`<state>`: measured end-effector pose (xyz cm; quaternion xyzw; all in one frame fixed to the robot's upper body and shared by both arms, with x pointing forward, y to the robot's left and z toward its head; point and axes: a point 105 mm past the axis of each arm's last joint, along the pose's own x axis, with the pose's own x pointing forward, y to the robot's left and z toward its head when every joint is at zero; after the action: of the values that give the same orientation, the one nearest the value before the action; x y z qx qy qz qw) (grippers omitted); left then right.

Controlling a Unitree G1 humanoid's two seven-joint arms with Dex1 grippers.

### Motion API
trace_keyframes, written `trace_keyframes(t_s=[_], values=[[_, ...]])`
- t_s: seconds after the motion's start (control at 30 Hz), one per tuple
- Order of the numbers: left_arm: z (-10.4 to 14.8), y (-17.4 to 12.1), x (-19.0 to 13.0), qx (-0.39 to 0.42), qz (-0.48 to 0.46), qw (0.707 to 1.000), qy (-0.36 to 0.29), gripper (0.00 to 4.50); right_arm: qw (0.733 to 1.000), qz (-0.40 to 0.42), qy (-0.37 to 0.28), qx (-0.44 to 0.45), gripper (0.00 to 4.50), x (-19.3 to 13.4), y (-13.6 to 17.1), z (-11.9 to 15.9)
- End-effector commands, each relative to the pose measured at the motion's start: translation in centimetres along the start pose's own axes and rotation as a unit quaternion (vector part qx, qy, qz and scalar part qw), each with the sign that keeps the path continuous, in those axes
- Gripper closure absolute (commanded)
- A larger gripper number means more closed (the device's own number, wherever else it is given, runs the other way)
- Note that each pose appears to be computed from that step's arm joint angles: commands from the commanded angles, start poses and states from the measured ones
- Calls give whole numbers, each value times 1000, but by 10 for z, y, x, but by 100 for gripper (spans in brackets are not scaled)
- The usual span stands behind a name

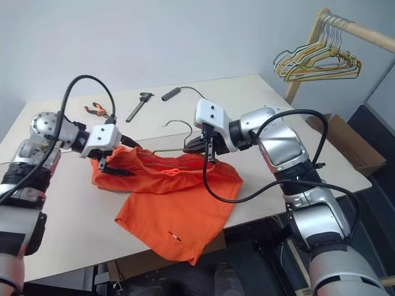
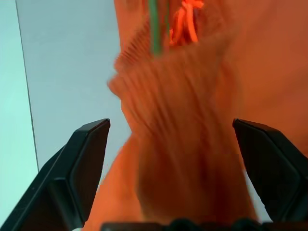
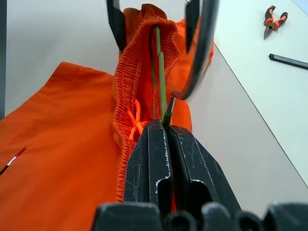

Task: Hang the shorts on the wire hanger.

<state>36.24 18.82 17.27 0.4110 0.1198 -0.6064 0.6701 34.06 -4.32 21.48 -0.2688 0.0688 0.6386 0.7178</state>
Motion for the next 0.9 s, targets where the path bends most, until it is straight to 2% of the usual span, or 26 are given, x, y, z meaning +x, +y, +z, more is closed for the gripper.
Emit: trace_keyframes(t_s=[0.03,0.4,0.67,0.9], values=[[21,15,-9,36,16,999,-22,5,999,-8,0,-39,450,-4,-3,16],[21,2,1,56,-36,998,-16,5,999,-9,14,-33,450,5,-5,15],[19,23,-17,54,42,998,-3,5,999,-6,17,-32,450,5,-3,13],[-1,1,-13,43,-18,998,42,5,999,-2,14,-35,450,4,-3,15]])
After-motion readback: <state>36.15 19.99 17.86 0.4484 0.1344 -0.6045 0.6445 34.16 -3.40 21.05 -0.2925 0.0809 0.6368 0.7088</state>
